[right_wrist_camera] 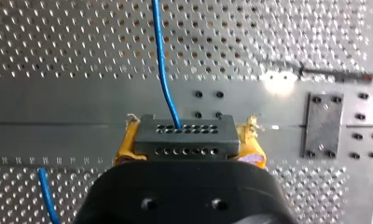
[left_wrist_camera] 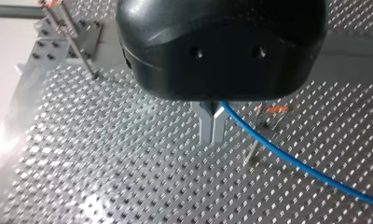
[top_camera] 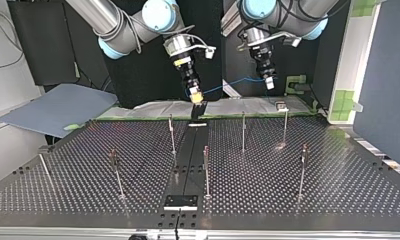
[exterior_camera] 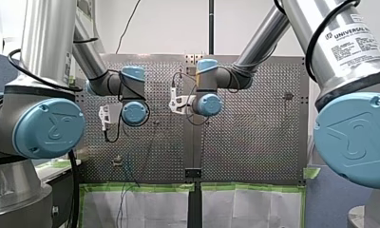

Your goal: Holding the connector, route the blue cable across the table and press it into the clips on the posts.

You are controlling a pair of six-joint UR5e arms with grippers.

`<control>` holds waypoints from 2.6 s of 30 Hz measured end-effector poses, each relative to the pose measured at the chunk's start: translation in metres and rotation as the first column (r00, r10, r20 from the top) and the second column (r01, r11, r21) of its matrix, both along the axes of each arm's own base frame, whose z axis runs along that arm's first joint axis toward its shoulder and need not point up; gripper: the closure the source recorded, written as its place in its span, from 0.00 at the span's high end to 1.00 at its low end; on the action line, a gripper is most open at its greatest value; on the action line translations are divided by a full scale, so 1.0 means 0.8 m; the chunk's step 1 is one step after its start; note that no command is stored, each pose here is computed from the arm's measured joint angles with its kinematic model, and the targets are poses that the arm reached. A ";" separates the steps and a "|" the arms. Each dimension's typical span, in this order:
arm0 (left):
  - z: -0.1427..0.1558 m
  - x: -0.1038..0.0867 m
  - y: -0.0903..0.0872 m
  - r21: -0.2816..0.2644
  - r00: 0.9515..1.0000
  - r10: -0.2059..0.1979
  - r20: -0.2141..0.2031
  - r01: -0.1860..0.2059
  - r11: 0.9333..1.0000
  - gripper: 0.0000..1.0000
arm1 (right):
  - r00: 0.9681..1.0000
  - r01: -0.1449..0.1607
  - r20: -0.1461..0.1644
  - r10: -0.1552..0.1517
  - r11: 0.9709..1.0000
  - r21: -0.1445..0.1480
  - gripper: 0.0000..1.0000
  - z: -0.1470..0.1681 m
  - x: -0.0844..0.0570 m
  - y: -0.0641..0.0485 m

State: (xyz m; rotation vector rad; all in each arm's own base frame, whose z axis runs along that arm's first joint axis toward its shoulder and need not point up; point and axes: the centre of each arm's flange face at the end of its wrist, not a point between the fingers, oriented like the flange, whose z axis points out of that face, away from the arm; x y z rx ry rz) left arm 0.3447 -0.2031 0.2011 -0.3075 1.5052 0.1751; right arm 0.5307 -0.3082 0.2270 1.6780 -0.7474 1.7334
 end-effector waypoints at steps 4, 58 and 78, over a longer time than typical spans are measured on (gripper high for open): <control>0.017 0.008 0.013 -0.009 1.000 0.029 0.013 -0.028 1.000 0.00 | 1.000 -0.015 -0.005 0.015 1.000 0.004 0.00 0.010 0.012 0.000; 0.178 0.105 0.117 -0.039 0.976 0.052 0.211 -0.044 0.998 0.00 | 0.992 -0.119 0.038 0.118 0.993 0.018 0.00 0.155 0.129 -0.029; 0.191 0.147 0.153 -0.057 0.968 0.004 0.249 0.011 0.998 0.00 | 0.991 -0.129 0.045 0.128 0.992 0.015 0.00 0.175 0.172 -0.051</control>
